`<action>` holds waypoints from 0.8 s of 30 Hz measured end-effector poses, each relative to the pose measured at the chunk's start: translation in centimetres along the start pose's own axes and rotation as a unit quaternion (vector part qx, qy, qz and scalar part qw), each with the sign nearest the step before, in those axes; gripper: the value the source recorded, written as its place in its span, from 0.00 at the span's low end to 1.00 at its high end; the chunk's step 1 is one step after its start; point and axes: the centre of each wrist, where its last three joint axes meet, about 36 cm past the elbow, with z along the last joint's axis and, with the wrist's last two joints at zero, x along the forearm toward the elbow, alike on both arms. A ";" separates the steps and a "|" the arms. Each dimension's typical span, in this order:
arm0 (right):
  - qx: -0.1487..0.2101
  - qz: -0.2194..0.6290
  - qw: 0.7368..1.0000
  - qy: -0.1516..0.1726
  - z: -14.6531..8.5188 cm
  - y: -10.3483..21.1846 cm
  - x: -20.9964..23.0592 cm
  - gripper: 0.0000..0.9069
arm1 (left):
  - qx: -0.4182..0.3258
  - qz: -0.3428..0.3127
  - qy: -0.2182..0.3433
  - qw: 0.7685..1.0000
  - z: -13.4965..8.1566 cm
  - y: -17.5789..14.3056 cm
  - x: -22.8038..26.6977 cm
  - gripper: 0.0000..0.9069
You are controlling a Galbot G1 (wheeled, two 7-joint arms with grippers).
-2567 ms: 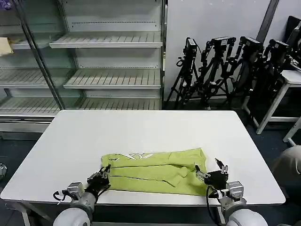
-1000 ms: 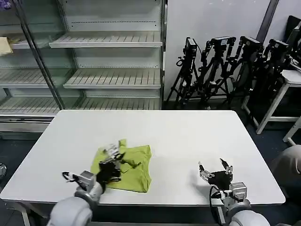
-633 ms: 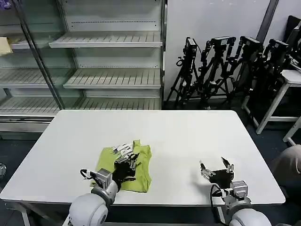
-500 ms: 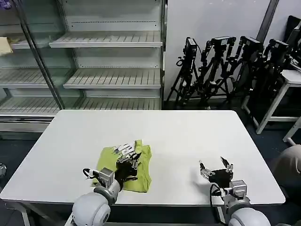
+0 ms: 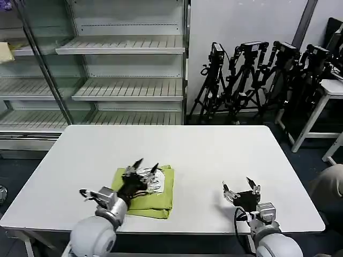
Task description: Fold and organize the clothes.
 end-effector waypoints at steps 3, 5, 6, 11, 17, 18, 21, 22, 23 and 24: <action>0.000 -0.003 1.000 -0.001 -0.1 0.3 -0.1 1.00 | 0.004 -0.032 0.013 0.999 0.5 1.6 0.6 1.00; 0.000 -0.006 1.000 -0.002 -0.1 0.4 -0.2 1.00 | 0.010 -0.050 0.027 0.998 1.1 2.5 1.0 1.00; 0.000 -0.007 1.000 -0.002 -0.1 0.5 -0.2 1.00 | 0.014 -0.059 0.035 0.998 1.4 3.0 1.2 1.00; 0.001 -0.011 1.000 -0.001 0.0 0.8 -0.1 1.00 | 0.039 -0.084 0.071 0.993 3.2 4.6 1.9 1.00; 0.002 -0.011 1.000 0.000 0.1 0.8 0.1 1.00 | 0.070 -0.093 0.096 0.989 4.8 5.5 1.8 1.00; 0.002 -0.011 1.000 0.000 0.1 0.8 0.1 1.00 | 0.074 -0.093 0.099 0.988 5.0 5.6 1.7 1.00; 0.002 -0.010 1.000 0.001 0.2 0.7 0.2 1.00 | 0.087 -0.092 0.107 0.986 5.6 5.8 1.5 1.00; 0.002 -0.010 1.000 0.001 0.2 0.8 0.3 1.00 | 0.089 -0.093 0.110 0.986 5.8 5.9 1.4 0.42; 0.002 -0.010 1.000 0.000 0.2 0.8 0.3 1.00 | 0.091 -0.093 0.113 0.985 6.0 5.9 1.3 0.02; 0.002 -0.010 1.000 -0.001 0.1 0.8 0.3 1.00 | 0.093 -0.094 0.116 0.984 6.2 5.9 1.3 0.02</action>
